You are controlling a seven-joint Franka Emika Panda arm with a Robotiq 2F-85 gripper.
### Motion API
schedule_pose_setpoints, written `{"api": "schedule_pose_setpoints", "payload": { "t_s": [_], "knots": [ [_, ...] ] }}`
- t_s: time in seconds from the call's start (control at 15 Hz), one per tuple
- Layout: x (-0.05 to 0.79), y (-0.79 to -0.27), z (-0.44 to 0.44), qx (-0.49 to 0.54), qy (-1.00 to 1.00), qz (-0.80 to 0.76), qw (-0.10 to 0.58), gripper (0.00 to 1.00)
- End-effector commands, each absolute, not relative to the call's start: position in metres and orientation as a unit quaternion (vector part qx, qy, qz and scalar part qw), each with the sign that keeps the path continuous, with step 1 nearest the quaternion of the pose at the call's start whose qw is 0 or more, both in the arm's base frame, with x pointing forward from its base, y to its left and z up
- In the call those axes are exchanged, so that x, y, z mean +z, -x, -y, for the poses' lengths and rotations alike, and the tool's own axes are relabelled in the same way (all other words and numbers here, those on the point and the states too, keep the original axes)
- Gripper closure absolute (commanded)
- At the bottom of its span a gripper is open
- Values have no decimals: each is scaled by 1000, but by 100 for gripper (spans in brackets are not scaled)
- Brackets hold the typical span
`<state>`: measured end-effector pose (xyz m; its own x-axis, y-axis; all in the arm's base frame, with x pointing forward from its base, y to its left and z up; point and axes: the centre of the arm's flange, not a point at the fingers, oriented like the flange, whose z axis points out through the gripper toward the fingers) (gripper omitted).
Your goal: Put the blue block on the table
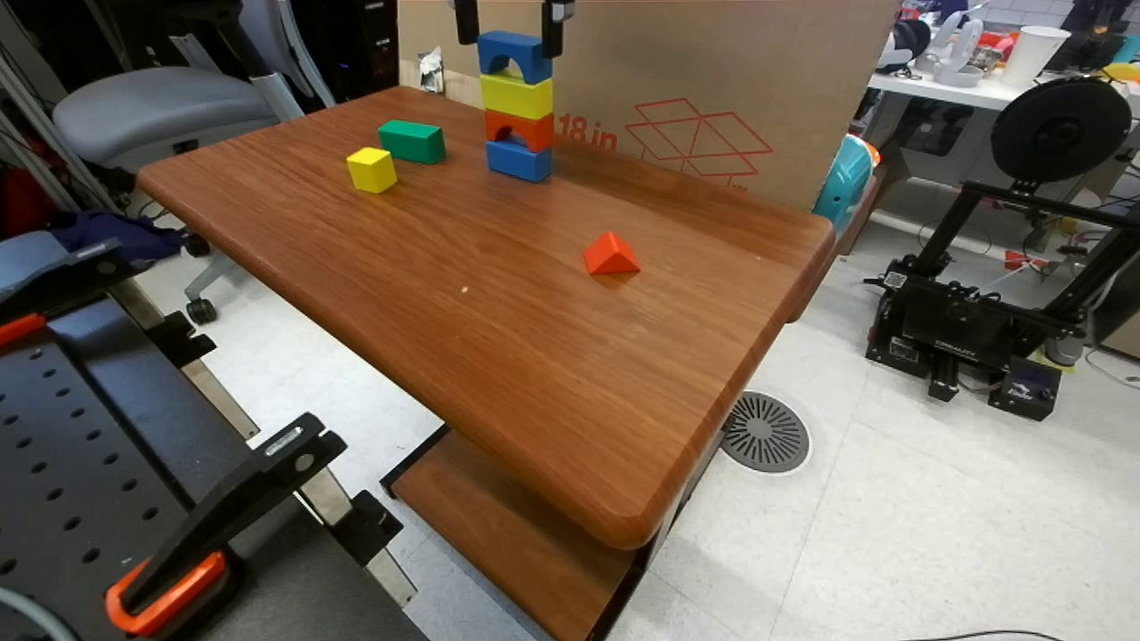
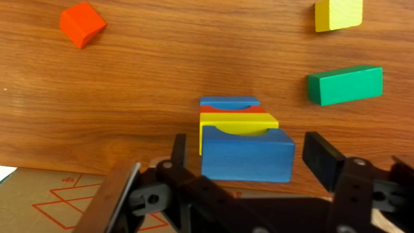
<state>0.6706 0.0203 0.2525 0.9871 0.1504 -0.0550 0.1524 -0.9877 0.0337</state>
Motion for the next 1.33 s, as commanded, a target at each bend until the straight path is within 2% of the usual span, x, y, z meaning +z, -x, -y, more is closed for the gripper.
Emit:
{"api": "schedule_pose_setpoints", "payload": {
  "t_s": [0.0, 0.13, 0.2, 0.73, 1.27],
  "knots": [
    [254, -682, -26, -32, -996, -79, 17, 40],
    [257, -681, -27, -29, -996, -80, 18, 57],
    [258, -679, -27, -28, -996, -81, 17, 58],
    [281, -638, -43, 8, -995, -101, 21, 58],
    [277, -579, -28, -27, -995, -100, -5, 58]
  ]
}}
